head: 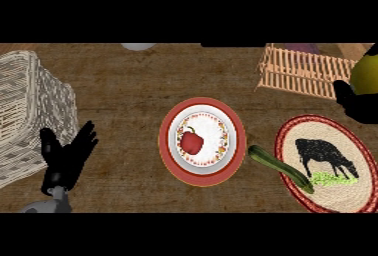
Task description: Pick the lemon from the placemat and place it in the tiered shelf
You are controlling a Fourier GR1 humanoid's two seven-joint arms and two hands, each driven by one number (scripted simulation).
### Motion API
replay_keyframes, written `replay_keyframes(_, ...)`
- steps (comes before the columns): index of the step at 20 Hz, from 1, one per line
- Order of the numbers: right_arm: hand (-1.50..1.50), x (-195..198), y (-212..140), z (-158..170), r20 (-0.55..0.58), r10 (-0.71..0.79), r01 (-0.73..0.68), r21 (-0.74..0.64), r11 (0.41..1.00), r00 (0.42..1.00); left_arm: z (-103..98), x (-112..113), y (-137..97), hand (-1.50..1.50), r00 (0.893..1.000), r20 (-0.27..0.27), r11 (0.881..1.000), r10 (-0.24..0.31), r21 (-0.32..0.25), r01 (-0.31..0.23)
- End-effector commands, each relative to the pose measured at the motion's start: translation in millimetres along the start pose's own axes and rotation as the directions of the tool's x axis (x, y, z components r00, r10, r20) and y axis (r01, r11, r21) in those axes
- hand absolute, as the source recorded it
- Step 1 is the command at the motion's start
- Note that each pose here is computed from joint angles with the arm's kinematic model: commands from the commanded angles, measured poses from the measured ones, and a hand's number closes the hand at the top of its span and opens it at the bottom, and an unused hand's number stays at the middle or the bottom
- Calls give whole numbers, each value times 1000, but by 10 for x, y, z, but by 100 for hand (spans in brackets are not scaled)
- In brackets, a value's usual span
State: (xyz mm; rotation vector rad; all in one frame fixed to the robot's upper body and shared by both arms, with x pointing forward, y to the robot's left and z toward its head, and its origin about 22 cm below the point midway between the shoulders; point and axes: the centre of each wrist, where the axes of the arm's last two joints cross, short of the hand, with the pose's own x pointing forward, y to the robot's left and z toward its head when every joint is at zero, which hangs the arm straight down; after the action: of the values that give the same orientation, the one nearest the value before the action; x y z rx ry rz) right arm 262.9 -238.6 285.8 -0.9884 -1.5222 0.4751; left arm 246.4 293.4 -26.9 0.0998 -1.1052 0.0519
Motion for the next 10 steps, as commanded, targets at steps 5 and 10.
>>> replay_keyframes(5,150,126,-682,-544,-70,-42,35,-99,994,997,1,-16,-82,0,1000,10,1000,-12,-25,12)
replay_keyframes(10,150,-37,-937,-847,-84,-38,27,-126,992,996,-76,10,40,0,1000,-2,1000,6,-29,-6)
